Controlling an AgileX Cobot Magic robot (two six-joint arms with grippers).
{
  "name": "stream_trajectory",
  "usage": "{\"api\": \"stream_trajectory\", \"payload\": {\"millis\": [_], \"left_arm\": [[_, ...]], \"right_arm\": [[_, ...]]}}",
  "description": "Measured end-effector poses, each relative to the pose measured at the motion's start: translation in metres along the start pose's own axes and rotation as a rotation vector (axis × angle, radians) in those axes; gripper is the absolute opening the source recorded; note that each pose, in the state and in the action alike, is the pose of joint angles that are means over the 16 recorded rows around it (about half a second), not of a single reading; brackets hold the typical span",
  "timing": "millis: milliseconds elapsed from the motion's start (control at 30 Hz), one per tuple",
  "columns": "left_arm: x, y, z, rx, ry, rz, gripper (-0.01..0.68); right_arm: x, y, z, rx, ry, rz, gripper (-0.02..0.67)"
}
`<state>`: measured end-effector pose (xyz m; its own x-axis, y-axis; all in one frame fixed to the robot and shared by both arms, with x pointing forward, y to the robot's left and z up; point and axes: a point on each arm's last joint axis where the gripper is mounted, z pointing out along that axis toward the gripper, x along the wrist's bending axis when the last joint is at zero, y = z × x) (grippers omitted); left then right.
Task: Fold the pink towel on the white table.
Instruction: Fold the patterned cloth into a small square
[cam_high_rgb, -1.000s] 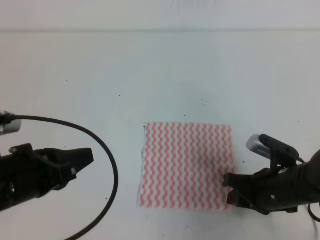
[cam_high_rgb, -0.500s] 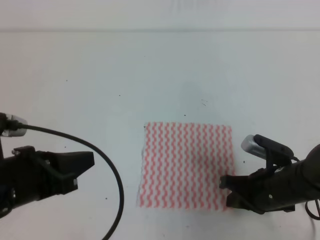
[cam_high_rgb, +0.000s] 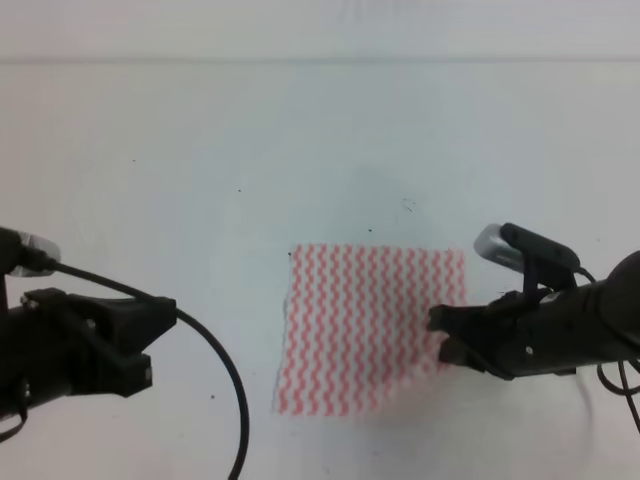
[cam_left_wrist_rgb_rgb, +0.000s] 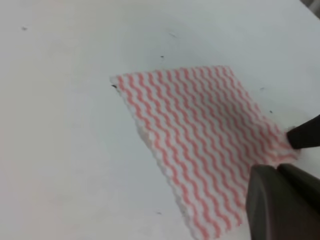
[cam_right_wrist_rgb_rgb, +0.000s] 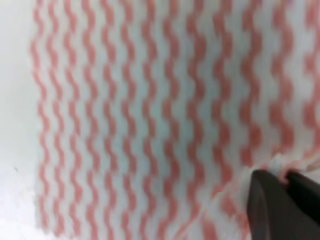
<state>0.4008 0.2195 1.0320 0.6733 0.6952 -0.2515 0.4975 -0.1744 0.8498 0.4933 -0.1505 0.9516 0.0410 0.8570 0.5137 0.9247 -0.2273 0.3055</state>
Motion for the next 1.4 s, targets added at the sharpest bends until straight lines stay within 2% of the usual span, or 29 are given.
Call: {"api": "stream_trajectory", "payload": {"millis": [367, 633, 767, 1000, 1167, 1300, 1400], "left_arm": [[-0.004, -0.002, 0.018, 0.021, -0.013, 0.187, -0.003], [-0.02, -0.01, 0.055, 0.109, -0.065, 0.371, 0.014], [-0.03, -0.013, 0.075, 0.155, -0.098, 0.452, 0.083], [-0.037, -0.02, 0.106, 0.225, -0.154, 0.601, 0.296], [-0.035, -0.028, 0.124, 0.271, -0.185, 0.704, 0.433], [-0.03, -0.037, 0.135, 0.304, -0.202, 0.778, 0.487], [-0.027, -0.044, 0.141, 0.322, -0.216, 0.832, 0.49]], "right_arm": [[0.001, 0.014, -0.002, -0.129, -0.011, -0.024, -0.017], [0.001, 0.016, -0.002, -0.153, -0.018, -0.032, -0.017], [0.001, 0.016, -0.001, -0.152, -0.019, -0.035, -0.017], [0.001, 0.016, -0.001, -0.149, -0.019, -0.044, -0.017], [0.001, 0.016, -0.002, -0.146, -0.017, -0.05, -0.017], [0.001, 0.016, -0.002, -0.143, -0.015, -0.052, -0.017], [0.001, 0.015, -0.002, -0.14, -0.015, -0.052, -0.017]]}}
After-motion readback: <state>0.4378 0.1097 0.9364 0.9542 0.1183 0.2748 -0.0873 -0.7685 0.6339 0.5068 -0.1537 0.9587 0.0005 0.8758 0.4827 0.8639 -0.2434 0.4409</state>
